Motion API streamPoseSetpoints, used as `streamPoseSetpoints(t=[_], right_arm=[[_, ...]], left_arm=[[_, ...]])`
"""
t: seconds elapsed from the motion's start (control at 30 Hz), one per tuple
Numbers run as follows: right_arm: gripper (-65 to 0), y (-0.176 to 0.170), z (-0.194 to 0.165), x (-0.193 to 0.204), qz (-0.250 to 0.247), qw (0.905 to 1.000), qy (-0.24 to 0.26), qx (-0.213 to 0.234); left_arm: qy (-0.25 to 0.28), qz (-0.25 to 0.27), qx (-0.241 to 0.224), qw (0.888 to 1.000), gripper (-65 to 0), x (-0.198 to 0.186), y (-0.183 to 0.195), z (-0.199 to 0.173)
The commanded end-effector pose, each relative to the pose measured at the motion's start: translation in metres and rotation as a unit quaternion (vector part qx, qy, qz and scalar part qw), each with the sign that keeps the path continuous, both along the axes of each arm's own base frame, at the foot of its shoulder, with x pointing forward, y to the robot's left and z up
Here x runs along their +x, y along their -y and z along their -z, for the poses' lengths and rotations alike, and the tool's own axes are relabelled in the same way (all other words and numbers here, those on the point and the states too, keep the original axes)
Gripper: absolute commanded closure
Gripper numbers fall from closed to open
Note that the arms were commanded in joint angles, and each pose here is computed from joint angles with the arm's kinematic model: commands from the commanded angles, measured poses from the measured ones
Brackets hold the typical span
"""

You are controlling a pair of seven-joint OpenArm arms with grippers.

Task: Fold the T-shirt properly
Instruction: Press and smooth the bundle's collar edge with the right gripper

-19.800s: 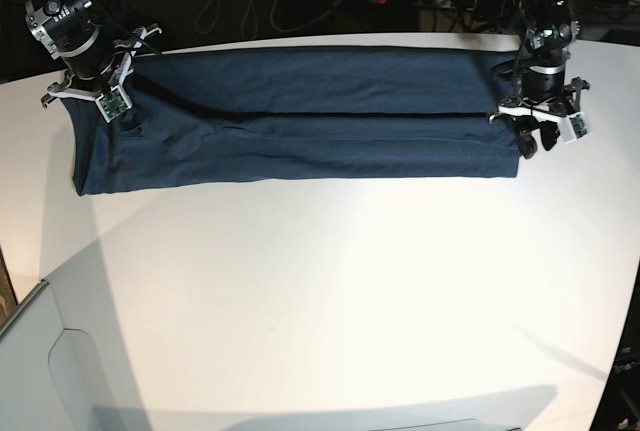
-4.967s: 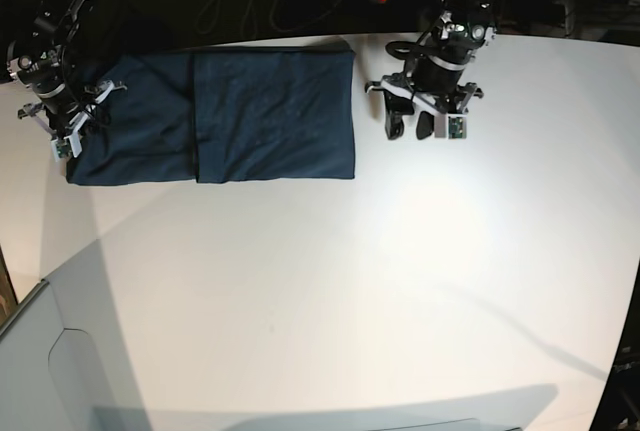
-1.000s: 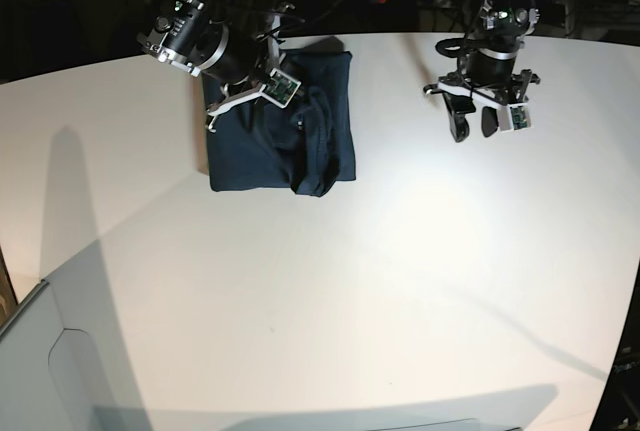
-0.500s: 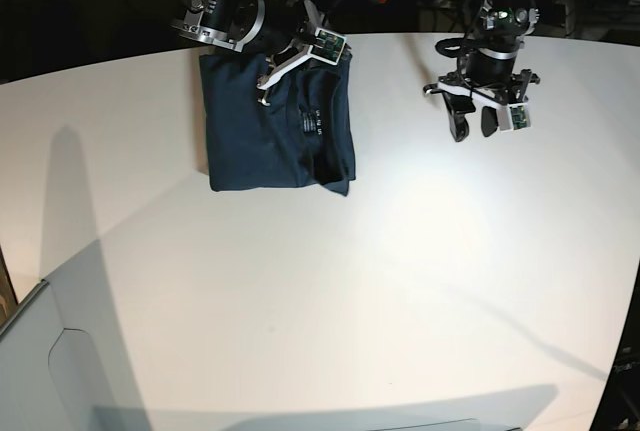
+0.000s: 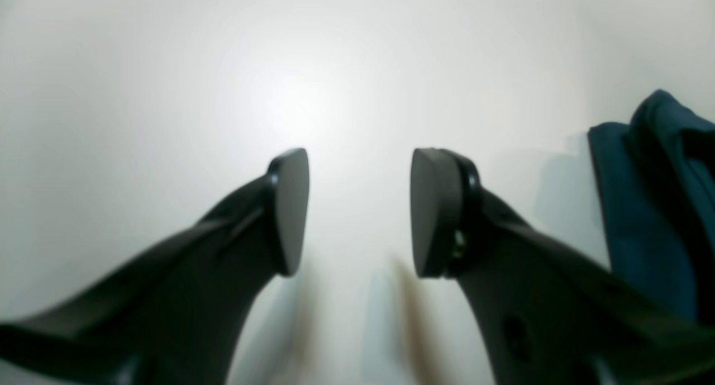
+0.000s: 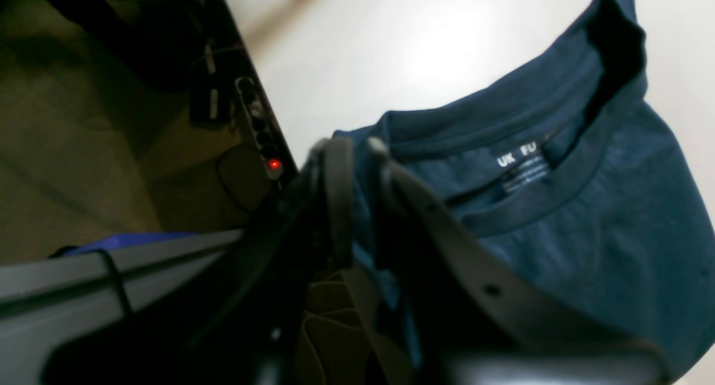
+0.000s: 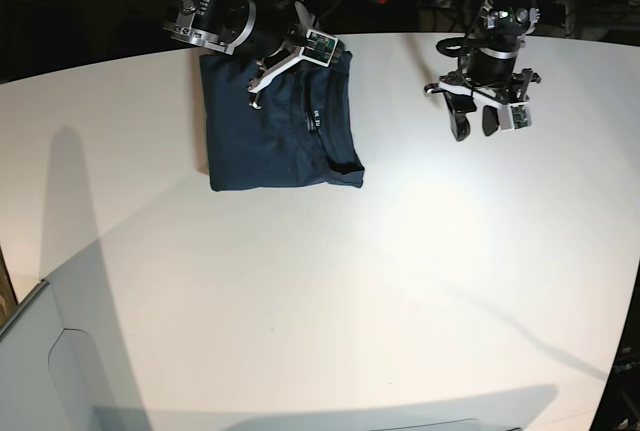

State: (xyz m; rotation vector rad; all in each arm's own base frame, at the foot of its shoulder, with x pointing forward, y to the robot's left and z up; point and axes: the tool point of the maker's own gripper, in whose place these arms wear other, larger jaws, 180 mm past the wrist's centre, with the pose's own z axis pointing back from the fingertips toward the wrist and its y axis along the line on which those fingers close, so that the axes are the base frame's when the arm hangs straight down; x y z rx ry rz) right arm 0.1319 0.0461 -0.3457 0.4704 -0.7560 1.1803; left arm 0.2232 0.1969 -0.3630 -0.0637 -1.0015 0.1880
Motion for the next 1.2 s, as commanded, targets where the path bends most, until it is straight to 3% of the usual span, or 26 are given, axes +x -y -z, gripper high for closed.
streamPoseSetpoints(t=[0.0, 0.13, 0.33, 0.5, 0.77, 0.9, 1.17], right_arm=[[-9.0, 0.000, -0.010, 0.005, 0.000, 0.9998, 0.014, 0.016], [-13.4, 0.021, -0.010, 0.029, 0.049, 0.9985, 0.025, 0.005], [-7.3, 0.031, -0.006, 0.051, 0.081, 0.9963, 0.030, 0.002], [-2.0, 0.022, 0.016, 0.054, 0.086, 0.9962, -0.006, 0.009], [-1.6, -0.025, 0.037, 0.017, 0.018, 0.9977, -0.061, 0.026], [-1.6, -0.040, 0.022, 0.012, -0.006, 0.9982, -0.045, 0.041], [-1.6, -0.020, -0.006, 0.044, 0.028, 0.9986, 0.015, 0.043]], left_arm=[[0.019, 0.002, 0.004, 1.000, -28.2, 0.003, -0.002, -0.009], [0.021, 0.002, 0.005, 1.000, -28.2, 0.004, -0.002, -0.011], [0.021, 0.002, 0.005, 1.000, -28.3, 0.004, -0.001, -0.011], [0.016, 0.000, 0.007, 1.000, -28.3, -0.001, -0.004, -0.010], [0.018, -0.028, 0.024, 0.999, -28.3, -0.004, -0.028, -0.013], [0.016, -0.031, 0.027, 0.999, -28.3, -0.006, -0.032, -0.013], [0.013, -0.032, 0.028, 0.999, -28.3, -0.008, -0.033, -0.012]])
